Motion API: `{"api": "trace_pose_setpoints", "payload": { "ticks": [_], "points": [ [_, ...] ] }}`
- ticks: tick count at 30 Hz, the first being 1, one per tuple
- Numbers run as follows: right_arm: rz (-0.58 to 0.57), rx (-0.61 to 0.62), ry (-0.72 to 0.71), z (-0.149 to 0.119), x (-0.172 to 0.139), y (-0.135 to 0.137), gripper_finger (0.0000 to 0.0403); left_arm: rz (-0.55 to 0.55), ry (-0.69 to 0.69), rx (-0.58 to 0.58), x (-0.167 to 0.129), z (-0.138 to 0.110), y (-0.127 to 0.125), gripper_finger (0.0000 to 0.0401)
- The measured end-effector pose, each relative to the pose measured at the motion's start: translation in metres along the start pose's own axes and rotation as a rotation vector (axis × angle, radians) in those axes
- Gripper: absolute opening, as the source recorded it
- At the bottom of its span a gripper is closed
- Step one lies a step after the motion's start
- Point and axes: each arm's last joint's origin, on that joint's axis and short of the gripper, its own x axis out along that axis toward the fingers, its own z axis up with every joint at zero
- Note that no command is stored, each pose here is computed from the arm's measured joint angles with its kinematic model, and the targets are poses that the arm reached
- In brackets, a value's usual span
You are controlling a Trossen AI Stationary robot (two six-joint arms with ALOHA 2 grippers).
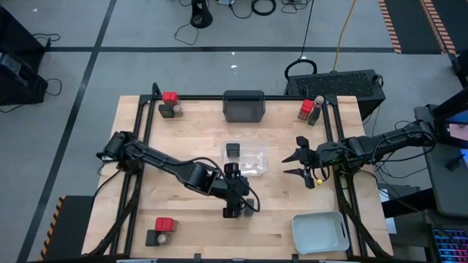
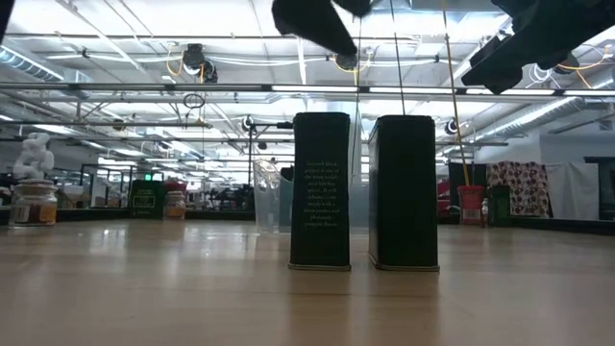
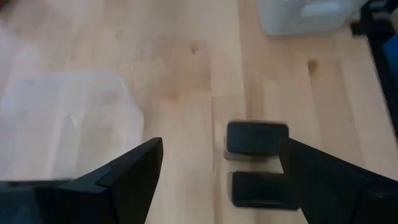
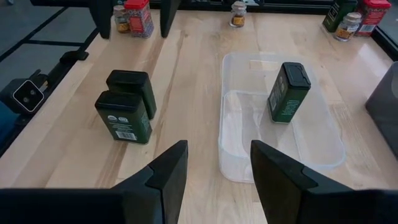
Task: Sort spices by type
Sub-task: Put the green seasoning bottle into the transparent bin
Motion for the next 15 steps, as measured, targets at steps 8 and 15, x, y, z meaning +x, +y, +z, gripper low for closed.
{"api": "trace_pose_setpoints", "payload": {
  "ticks": [8, 15],
  "points": [
    [0.000, 0.000, 0.001, 0.000, 0.000, 0.000, 0.0157, -0.077, 0.049, -0.013, 0.022, -0.007, -0.011, 0.0325],
    [0.000, 0.000, 0.002, 0.000, 0.000, 0.000, 0.0157, -0.074, 0.102, -0.010, 0.040, -0.016, -0.018, 0.0325]
  ]
}}
